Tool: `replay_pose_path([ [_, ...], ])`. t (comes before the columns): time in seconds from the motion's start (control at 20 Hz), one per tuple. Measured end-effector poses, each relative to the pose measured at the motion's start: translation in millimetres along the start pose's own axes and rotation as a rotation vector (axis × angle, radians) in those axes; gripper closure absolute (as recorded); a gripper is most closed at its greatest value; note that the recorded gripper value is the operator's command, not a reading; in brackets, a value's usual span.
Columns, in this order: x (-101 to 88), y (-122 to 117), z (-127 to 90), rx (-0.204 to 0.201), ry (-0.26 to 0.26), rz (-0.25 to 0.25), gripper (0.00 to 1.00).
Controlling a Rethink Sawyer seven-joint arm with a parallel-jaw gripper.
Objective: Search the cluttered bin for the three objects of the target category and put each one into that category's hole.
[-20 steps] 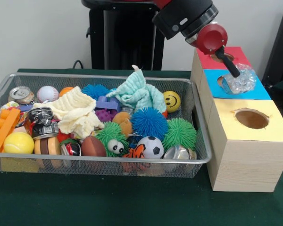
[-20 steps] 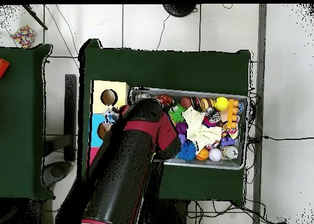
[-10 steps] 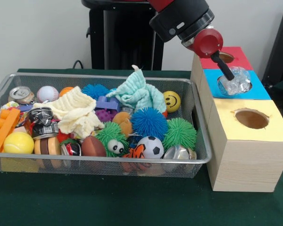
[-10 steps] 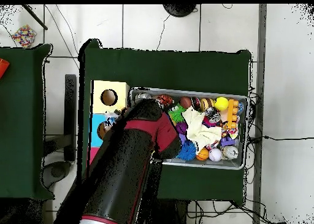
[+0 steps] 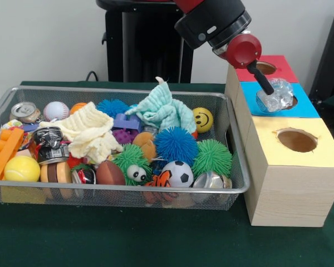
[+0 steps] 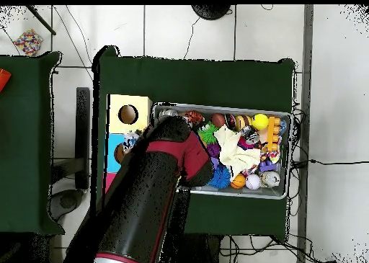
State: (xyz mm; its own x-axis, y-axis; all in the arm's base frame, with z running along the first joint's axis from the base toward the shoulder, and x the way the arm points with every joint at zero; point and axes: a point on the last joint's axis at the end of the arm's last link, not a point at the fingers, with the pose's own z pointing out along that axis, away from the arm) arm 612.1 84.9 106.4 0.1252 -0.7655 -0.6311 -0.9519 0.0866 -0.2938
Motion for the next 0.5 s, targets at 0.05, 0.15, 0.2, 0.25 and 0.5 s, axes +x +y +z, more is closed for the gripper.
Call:
replay_pose_path([
  [0.05, 0.1, 0.1, -0.1, -0.001, 0.000, 0.000, 1.00],
  [0.15, 0.4, 0.2, -0.4, -0.003, 0.001, -0.002, 1.00],
  [0.2, 0.4, 0.4, -0.5, -0.004, 0.001, -0.002, 1.00],
  [0.25, 0.3, 0.7, -0.6, -0.007, -0.001, -0.003, 1.00],
  [0.5, -0.6, 2.2, 0.3, -0.018, -0.008, -0.006, 1.00],
])
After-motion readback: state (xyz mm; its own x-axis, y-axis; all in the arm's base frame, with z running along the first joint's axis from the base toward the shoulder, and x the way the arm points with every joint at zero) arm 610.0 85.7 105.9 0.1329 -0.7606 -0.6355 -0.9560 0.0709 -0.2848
